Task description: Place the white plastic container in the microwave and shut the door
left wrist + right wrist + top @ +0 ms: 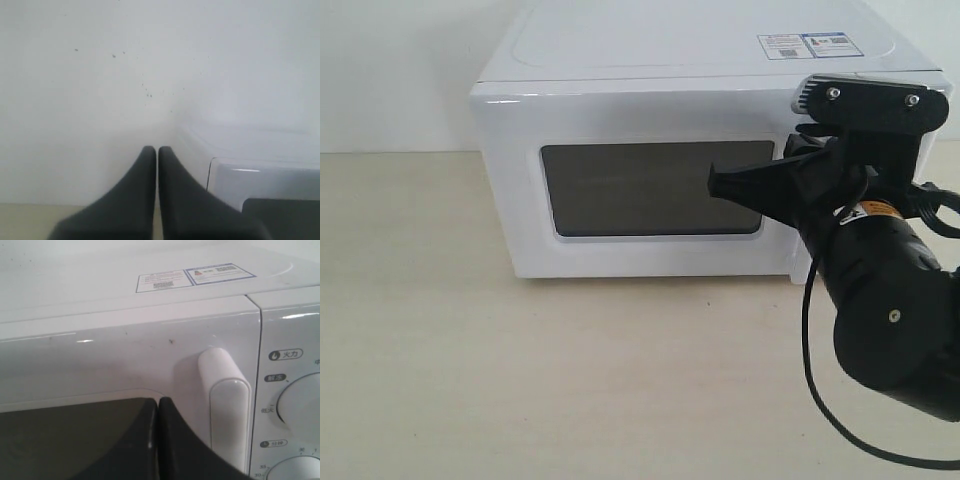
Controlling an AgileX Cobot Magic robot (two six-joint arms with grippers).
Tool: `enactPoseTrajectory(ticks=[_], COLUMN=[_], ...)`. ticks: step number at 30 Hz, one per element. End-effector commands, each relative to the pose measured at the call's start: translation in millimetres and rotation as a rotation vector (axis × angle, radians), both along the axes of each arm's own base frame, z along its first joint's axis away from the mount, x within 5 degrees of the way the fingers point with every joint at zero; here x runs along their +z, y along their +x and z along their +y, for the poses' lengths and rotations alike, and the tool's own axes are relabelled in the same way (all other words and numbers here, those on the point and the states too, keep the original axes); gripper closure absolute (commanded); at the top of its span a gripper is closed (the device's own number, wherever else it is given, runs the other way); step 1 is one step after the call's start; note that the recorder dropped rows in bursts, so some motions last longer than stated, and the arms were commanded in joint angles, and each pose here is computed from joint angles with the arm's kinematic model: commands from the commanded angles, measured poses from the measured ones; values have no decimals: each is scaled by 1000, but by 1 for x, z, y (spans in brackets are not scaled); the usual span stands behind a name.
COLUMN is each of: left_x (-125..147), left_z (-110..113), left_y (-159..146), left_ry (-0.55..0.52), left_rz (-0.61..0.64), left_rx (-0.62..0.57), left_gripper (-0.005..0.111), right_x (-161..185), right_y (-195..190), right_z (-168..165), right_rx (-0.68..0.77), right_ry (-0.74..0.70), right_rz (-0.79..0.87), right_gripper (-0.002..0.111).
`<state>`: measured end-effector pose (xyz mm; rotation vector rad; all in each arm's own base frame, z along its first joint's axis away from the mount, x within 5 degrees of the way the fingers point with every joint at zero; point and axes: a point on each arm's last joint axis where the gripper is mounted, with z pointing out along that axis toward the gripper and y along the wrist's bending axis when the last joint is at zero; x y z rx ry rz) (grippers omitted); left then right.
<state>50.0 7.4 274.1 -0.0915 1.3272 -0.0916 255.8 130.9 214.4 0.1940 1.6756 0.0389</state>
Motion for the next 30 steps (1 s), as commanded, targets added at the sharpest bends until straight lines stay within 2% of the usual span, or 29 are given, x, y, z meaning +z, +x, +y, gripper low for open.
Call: enactPoseTrajectory(ticks=[1, 9, 16, 19, 21, 23, 30], left_x=[1, 1, 0, 0, -4, -11, -44], left_z=[2, 2, -4, -6, -8, -9, -15], left_y=[-9, -9, -8, -8, -7, -5, 3], left_ry=[-24, -23, -14, 40, 73, 32, 18], left_rz=[-56, -56, -44, -51, -50, -40, 54], left_rx=[7, 4, -62, -65, -78, -105, -162], left_gripper=[103, 103, 103, 103, 103, 103, 103], right_x=[2, 2, 2, 2, 2, 2, 2], right_y=[-2, -2, -2, -2, -2, -2, -2], right_z=[-2, -2, -2, -2, -2, -2, -2], right_rx=[-2, -2, -2, -2, -2, -2, -2], right_ry=[-4, -4, -4, -4, -4, -4, -4], right_rz=[-14, -14, -14, -14, -14, -14, -14], right_gripper=[108, 108, 108, 108, 108, 108, 108])
